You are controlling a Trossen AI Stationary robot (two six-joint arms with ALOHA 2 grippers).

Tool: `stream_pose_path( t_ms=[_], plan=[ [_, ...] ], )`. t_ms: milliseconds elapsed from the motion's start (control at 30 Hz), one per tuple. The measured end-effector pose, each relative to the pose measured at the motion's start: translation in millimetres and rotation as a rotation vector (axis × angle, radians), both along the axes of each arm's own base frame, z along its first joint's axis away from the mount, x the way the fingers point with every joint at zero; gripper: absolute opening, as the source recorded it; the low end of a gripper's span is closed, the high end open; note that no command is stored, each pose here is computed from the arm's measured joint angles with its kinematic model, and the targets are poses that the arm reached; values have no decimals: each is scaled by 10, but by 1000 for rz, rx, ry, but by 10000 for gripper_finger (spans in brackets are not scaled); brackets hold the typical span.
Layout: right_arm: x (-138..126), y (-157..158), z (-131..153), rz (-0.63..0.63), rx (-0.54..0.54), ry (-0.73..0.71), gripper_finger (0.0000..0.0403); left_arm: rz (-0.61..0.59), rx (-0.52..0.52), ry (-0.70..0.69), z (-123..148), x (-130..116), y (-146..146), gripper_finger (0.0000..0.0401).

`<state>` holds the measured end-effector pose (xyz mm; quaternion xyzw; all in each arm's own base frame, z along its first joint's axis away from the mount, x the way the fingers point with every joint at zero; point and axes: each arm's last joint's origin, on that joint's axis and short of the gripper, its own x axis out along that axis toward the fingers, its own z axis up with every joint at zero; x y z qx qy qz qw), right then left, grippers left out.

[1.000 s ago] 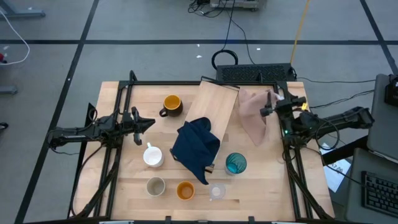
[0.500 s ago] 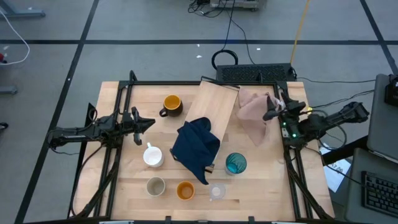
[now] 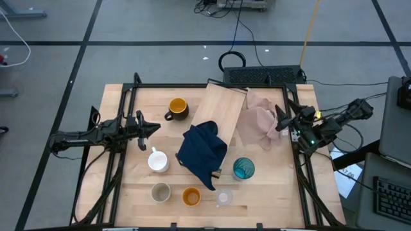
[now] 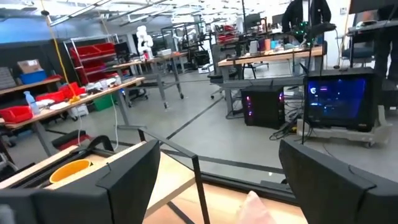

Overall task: Stack small to large cups/mugs on shelf
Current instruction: Remove the dark blue table napkin from the shelf

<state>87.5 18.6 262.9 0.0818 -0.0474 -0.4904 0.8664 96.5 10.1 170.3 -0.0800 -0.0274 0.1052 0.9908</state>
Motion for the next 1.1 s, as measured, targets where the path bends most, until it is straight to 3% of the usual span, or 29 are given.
stream_pose_path(
  t_ms=[167, 400, 633, 733, 1100],
  plan=[
    [18, 20, 19, 76, -68, -33, 320, 0, 0, 0, 0, 0, 0, 37],
    [40, 163, 89, 423, -260, -224, 320, -1, -26, -9, 3, 0, 0, 37],
    [88, 322, 59, 676, -280, -320, 320, -1, -26, -26, 13, 1, 0, 37],
    [126, 374, 137, 725, -290, -343, 320, -1, -26, -27, 13, 1, 0, 37],
    [489, 615, 316, 742, -375, -75, 320, -2, -27, -33, 19, 0, 0, 37]
  ],
)
